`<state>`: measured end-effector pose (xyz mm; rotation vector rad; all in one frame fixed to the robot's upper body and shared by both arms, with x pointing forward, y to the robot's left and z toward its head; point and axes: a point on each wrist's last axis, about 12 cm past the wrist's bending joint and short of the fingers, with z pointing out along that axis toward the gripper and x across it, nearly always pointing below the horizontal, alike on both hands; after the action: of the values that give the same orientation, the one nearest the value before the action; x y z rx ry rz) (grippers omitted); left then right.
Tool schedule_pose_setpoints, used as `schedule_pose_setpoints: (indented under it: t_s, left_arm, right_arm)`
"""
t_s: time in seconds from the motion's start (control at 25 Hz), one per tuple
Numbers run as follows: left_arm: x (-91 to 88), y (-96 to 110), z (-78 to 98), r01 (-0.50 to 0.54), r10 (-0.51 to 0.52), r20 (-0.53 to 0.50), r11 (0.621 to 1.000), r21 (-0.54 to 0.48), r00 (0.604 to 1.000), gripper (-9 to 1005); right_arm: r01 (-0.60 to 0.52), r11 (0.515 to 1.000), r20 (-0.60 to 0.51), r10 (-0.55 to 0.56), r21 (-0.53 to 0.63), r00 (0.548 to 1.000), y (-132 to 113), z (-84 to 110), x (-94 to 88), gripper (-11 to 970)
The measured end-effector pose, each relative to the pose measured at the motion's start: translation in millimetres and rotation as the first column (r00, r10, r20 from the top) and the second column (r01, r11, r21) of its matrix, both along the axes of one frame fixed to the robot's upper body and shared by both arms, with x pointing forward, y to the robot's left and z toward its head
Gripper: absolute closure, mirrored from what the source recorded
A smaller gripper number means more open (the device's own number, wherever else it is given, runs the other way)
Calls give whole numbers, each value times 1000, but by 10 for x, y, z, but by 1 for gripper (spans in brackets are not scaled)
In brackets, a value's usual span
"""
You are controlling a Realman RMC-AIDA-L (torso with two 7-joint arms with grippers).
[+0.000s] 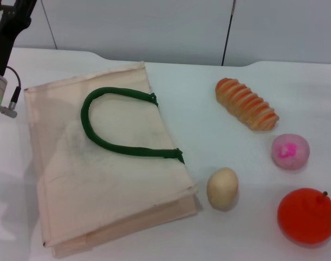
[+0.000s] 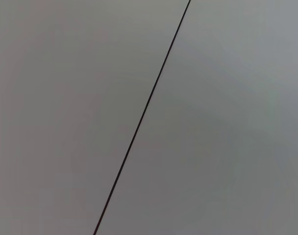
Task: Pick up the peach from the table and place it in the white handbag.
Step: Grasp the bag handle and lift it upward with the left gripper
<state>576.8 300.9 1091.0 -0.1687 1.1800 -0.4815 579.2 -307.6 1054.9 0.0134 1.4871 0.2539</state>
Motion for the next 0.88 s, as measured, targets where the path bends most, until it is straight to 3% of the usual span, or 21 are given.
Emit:
schedule_pose_setpoints:
  t_s: [0.6,0.76,0.84,0.88]
  left_arm:
    - [8,-10,-6,9,-9,-9,1000,5,1000,134]
    - [137,15,19,105,-103,-84,994,12,991,134]
    - [256,137,89,196,-200,-173,980,-42,964,133]
    - [256,137,89,196,-200,-173,980,-42,964,133]
  right_arm:
    - [3,1000,2,-3,4,1000,-2,4,4,71]
    - [7,1000,-5,-7,1,1000,-15,-5,0,72]
    - [9,1000,-12,-9,-3,1000,-22,-13,1,73]
    - [9,1000,-14,-9,-4,1000,-24,-14,2,73]
